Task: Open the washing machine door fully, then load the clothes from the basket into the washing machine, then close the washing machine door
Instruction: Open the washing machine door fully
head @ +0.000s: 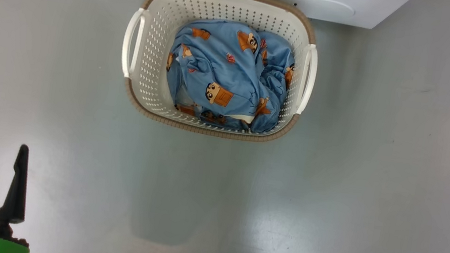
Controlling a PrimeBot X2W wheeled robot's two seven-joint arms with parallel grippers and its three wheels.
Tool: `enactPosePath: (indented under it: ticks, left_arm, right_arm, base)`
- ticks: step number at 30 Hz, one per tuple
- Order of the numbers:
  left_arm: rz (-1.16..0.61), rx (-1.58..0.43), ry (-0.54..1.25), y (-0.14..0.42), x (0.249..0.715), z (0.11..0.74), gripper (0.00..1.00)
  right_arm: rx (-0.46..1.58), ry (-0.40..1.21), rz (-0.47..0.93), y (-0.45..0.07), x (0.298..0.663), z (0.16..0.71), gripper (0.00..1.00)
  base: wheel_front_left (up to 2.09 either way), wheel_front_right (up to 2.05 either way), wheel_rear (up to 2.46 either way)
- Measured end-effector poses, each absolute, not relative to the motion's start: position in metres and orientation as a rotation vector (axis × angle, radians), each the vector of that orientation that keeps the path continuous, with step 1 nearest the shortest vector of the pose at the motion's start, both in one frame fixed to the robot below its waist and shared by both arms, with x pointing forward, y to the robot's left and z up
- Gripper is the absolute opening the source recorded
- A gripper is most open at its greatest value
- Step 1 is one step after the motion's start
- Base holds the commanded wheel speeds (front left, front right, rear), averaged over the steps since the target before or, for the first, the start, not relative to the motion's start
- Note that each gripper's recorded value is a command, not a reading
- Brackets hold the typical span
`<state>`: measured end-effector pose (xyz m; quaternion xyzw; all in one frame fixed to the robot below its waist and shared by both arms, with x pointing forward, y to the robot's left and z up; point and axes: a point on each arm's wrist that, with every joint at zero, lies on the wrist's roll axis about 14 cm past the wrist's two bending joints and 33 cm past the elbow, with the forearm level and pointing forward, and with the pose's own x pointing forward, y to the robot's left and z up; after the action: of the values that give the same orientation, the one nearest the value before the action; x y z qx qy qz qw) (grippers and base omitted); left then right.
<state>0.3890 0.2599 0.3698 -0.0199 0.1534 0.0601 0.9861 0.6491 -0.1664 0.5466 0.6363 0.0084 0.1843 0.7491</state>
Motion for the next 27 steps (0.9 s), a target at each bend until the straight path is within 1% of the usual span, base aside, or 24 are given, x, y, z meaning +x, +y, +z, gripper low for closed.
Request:
enactPosePath:
  ticks: [4, 9, 19, 27]
  left_arm:
    - [0.135, -0.029, 0.306, 0.266, 0.392, 0.369, 1.0]
    - [0.143, -0.012, 0.325, 0.27, 0.388, 0.365, 1.0]
    - [0.16, 0.033, 0.391, 0.28, 0.371, 0.353, 1.0]
    - [0.161, 0.036, 0.403, 0.281, 0.371, 0.349, 1.0]
  right_arm:
    - [1.363, 0.061, 0.475, -0.147, 0.657, 0.55, 0.0]
    - [1.323, 0.122, 0.527, -0.131, 0.662, 0.547, 0.0]
    - [1.255, 0.172, 0.554, -0.123, 0.669, 0.544, 0.0]
    - [1.208, 0.216, 0.577, -0.112, 0.677, 0.538, 0.0]
  base:
    - [0.0, 0.0, 0.0]
    - [0.0, 0.0, 0.0]
    - [0.0, 0.0, 0.0]
    - [0.0, 0.0, 0.0]
